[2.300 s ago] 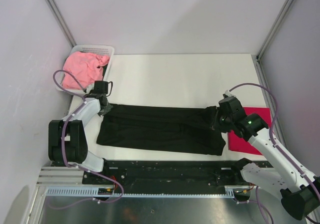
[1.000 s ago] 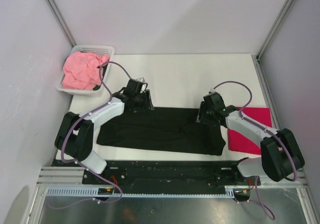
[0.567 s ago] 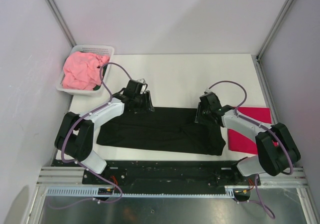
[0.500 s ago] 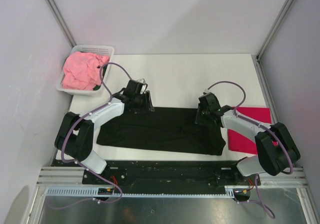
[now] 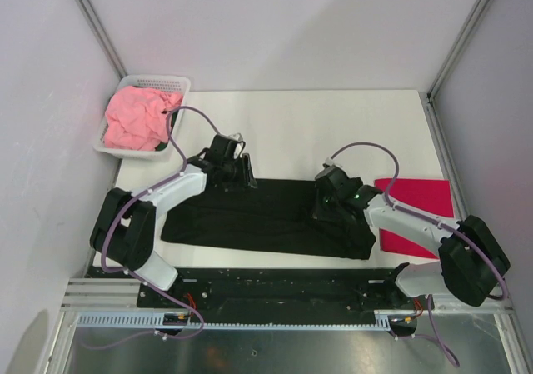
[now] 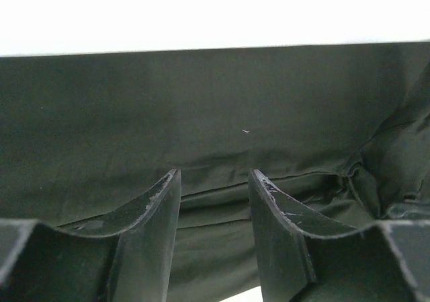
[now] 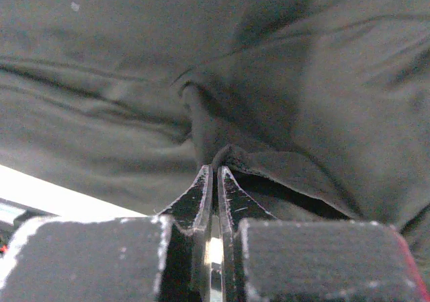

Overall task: Fold and stack the t-shirts
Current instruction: Fold the other side of the tshirt into a rectangle

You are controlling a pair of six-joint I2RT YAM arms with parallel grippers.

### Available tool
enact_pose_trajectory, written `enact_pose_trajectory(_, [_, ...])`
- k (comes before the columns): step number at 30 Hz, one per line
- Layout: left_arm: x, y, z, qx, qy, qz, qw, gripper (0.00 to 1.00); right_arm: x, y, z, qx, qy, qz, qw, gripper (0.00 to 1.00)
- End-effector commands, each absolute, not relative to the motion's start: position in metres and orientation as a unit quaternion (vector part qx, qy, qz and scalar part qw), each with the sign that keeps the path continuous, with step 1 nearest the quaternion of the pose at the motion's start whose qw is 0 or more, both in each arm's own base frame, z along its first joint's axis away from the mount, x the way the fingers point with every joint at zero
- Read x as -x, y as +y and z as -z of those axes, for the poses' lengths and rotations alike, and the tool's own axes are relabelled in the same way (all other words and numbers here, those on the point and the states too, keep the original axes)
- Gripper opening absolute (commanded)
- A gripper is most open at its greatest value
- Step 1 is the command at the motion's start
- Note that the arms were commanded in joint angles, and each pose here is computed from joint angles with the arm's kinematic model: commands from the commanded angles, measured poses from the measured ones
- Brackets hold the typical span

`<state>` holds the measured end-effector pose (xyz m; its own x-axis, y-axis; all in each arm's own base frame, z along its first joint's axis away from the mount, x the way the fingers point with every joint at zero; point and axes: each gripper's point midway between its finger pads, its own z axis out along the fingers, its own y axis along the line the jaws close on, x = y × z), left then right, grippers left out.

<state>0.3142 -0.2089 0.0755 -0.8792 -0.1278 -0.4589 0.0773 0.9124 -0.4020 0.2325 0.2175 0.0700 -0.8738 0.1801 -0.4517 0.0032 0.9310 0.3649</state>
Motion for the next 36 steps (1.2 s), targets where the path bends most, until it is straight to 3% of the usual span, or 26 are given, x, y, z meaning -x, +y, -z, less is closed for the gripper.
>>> enact_pose_trajectory(1, [-0.312, -0.215, -0.095, -0.004, 0.935, 0.236, 0.264, 0.49, -0.217, 0.243, -0.086, -0.056, 0.946, -0.202, 0.246, 0.02])
enact_pose_trajectory(4, [-0.307, -0.218, -0.095, -0.011, 0.934, 0.246, 0.257, 0.50, -0.201, 0.257, -0.078, -0.042, 0.951, -0.202, 0.232, 0.09])
enact_pose_trajectory(8, [-0.299, -0.225, -0.096, -0.028, 0.933, 0.259, 0.250, 0.51, -0.185, 0.275, -0.068, -0.007, 0.953, -0.207, 0.221, 0.29])
enact_pose_trajectory(14, [-0.280, -0.246, -0.102, -0.083, 0.924, 0.288, 0.238, 0.56, -0.186, 0.261, -0.100, -0.001, 0.942, -0.213, 0.260, 0.49])
enact_pose_trajectory(24, [-0.219, -0.324, -0.101, -0.223, 0.903, 0.293, 0.220, 0.52, -0.194, 0.147, -0.115, -0.102, 0.943, -0.093, 0.303, 0.50])
enact_pose_trajectory(36, [-0.199, -0.367, -0.086, -0.264, 0.905, 0.235, 0.236, 0.52, -0.196, 0.121, -0.093, -0.135, 0.945, -0.076, 0.287, 0.50])
